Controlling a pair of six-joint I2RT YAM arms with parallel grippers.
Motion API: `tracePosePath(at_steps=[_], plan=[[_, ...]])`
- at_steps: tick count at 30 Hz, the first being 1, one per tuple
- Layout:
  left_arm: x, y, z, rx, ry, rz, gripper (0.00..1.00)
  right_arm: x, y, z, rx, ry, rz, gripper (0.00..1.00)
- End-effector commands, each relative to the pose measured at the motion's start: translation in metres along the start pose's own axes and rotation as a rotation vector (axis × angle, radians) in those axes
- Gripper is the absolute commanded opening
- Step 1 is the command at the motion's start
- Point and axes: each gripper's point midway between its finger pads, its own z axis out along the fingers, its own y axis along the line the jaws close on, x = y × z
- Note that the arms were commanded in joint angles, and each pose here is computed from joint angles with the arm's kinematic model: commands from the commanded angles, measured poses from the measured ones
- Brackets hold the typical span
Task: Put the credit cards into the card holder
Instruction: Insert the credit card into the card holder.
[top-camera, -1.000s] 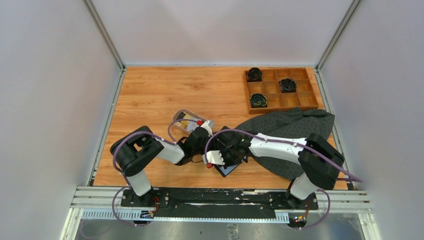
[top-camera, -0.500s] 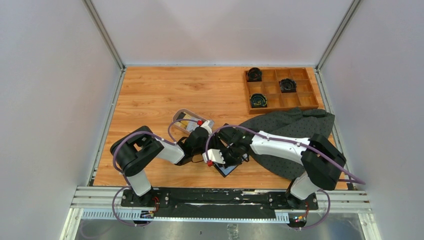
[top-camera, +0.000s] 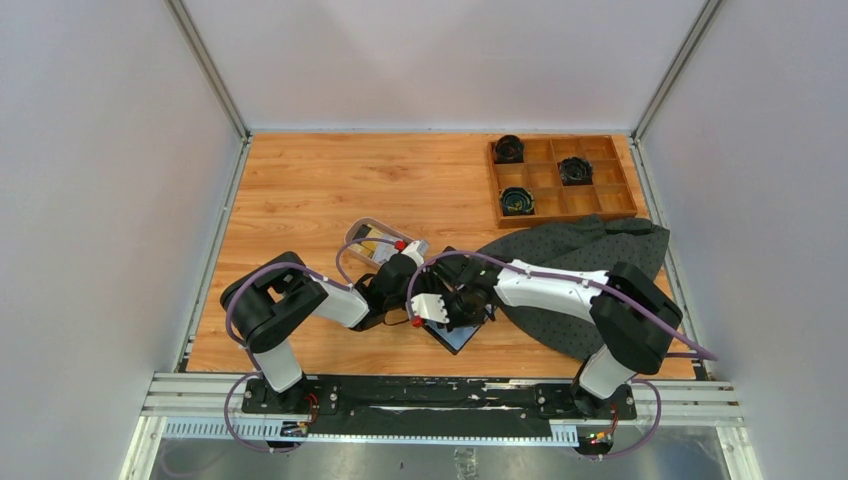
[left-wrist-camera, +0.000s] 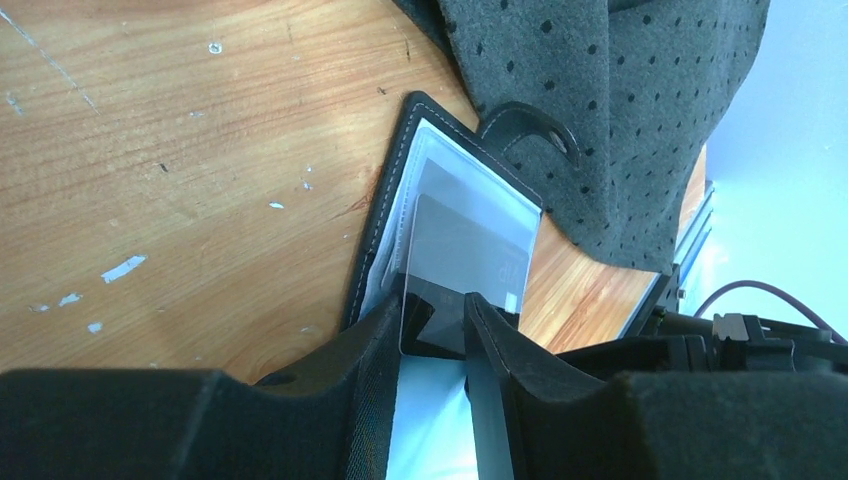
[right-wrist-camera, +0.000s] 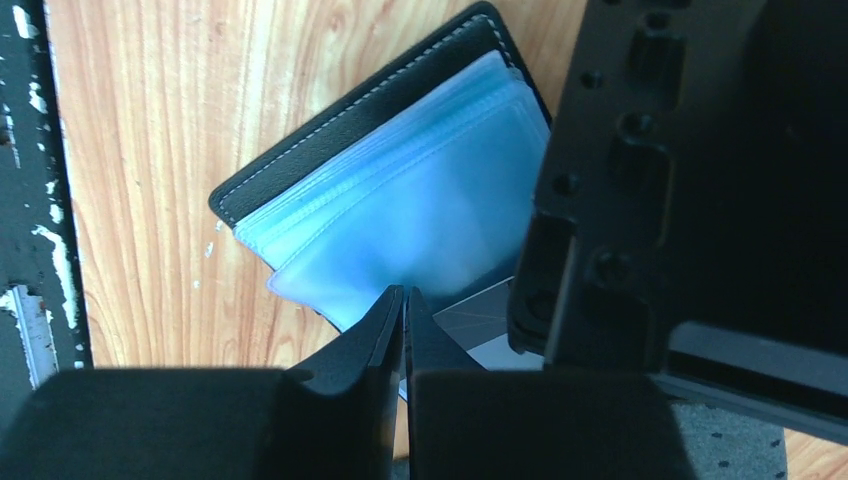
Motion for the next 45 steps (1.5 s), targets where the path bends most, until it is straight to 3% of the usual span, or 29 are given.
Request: tracePosePath(at_steps=[1,15,23,30,36,45], plan=[[0.027,0.034,-0.002,-0.111,0.084,0.019,0.37,0.009,-0.019,-0.01,0.074,0.041,0.031,0.07],[0.026,0.033,-0.002,-0.106,0.081,0.02,0.4,0.022,-0.034,-0.018,0.13,0.082,0.077,0.07],[0.026,0.033,-0.002,-0.106,0.082,0.02,0.41,-0.007,-0.016,-0.032,-0.01,-0.166,0.161,0.12],[0.026,0.032,-0.002,-0.105,0.083,0.02,0.42,-0.007,-0.018,-0.026,-0.035,-0.196,0.222,0.11],[0.026,0.033,-0.002,-0.108,0.083,0.02,0.43,-0.005,-0.015,-0.015,-0.065,-0.176,0.251,0.09],[0.026,0.033,-0.003,-0.107,0.082,0.021,0.43,0.017,-0.038,-0.009,0.065,-0.068,0.306,0.04]])
